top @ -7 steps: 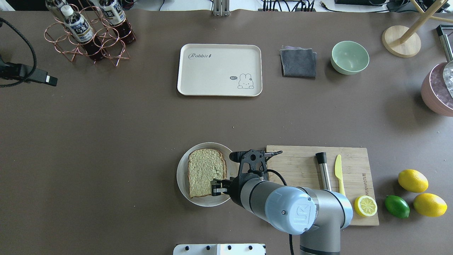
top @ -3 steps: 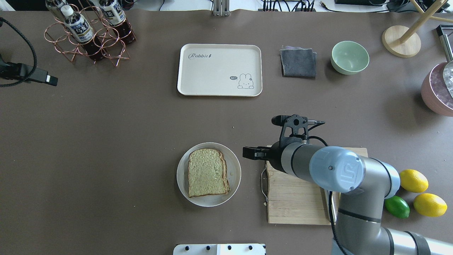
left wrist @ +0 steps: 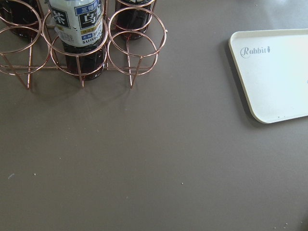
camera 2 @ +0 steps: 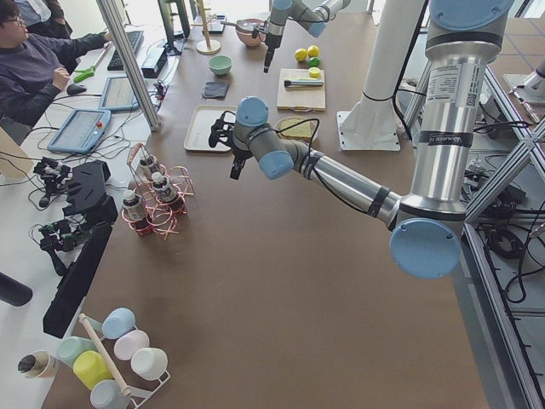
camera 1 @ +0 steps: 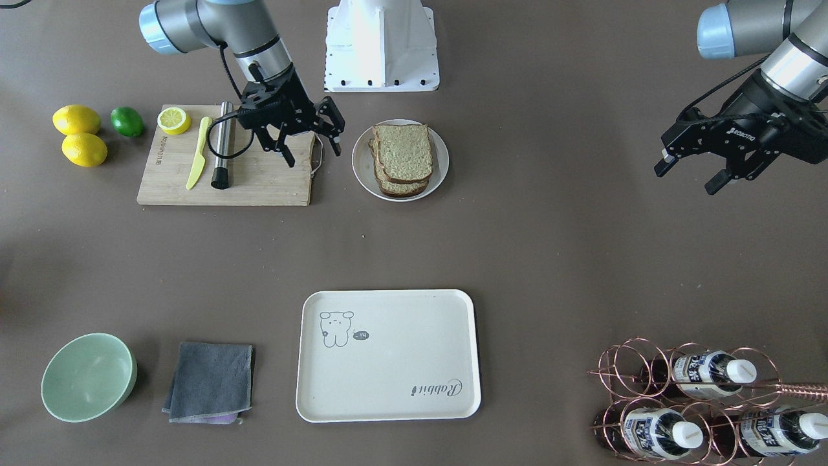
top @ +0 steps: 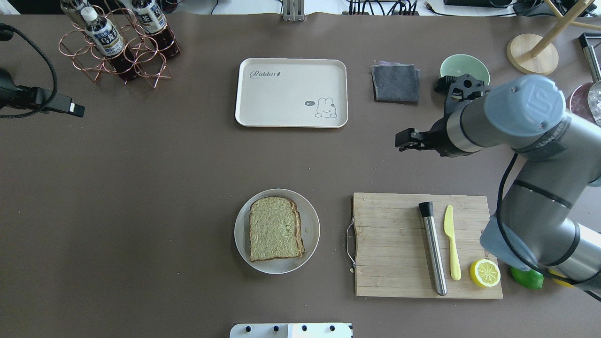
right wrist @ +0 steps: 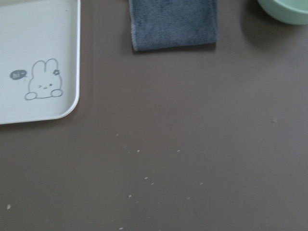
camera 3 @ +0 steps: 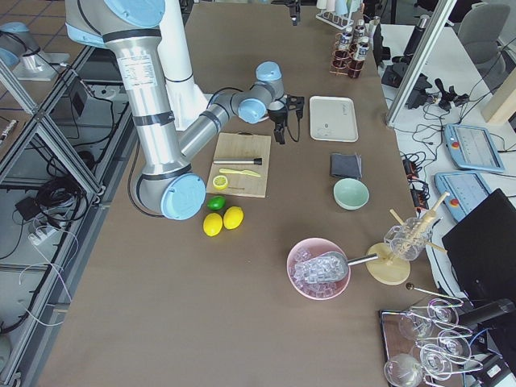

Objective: Make sandwich and place on tray
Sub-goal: 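Open the right gripper and withdraw it away from the plate, then reach the left gripper to the white plate rim and grasp it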

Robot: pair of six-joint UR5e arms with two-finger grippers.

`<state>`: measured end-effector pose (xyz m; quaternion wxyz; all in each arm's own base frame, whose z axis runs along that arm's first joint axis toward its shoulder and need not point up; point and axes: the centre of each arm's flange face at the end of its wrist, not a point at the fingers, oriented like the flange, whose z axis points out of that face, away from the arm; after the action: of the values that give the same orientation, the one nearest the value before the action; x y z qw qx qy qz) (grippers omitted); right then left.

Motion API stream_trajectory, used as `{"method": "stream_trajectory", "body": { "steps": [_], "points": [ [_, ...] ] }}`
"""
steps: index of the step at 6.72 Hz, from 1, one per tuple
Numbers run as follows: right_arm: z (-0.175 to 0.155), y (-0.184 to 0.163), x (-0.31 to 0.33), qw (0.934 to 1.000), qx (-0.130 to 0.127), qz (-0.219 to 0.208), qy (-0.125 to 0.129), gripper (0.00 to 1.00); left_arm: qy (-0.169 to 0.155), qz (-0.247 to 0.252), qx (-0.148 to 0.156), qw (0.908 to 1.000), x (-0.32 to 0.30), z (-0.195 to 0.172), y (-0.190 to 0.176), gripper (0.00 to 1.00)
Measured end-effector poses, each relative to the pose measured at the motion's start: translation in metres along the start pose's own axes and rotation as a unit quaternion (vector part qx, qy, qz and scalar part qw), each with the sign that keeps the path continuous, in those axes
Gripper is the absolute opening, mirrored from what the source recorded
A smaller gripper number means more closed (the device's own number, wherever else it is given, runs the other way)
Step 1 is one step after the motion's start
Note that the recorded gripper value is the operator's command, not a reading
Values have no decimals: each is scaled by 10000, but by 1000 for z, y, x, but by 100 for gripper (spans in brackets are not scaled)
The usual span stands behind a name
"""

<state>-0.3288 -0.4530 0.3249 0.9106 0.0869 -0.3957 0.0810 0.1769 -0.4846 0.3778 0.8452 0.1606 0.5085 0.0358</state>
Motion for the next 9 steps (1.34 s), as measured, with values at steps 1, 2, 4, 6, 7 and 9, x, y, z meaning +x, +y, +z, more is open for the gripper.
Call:
{"method": "stream_trajectory", "body": {
  "steps": [1, 2, 4, 6, 7, 9],
  "points": [
    [-14, -30, 49, 9991, -151, -311, 256, 100, 64, -108, -50, 9999, 18, 11, 1, 99],
    [-29, -53, 106, 9967, -312, -641, 396, 100, 77, -223, -59, 9997, 43, 29, 4, 98],
    [-63, -71, 240, 9903, -530, -1161, 552, 100, 77, -467, -47, 9989, 101, 73, 21, 98],
    [-96, -67, 353, 9865, -636, -1315, 745, 100, 77, -696, -113, 9975, 150, 116, 52, 97],
    [-111, -64, 397, 9858, -766, -1278, 777, 100, 148, -847, -190, 9961, 175, 132, 65, 97],
    [-121, -46, 445, 9874, -973, -972, 783, 100, 189, -890, -289, 9954, 201, 153, 88, 92]
  ]
}}
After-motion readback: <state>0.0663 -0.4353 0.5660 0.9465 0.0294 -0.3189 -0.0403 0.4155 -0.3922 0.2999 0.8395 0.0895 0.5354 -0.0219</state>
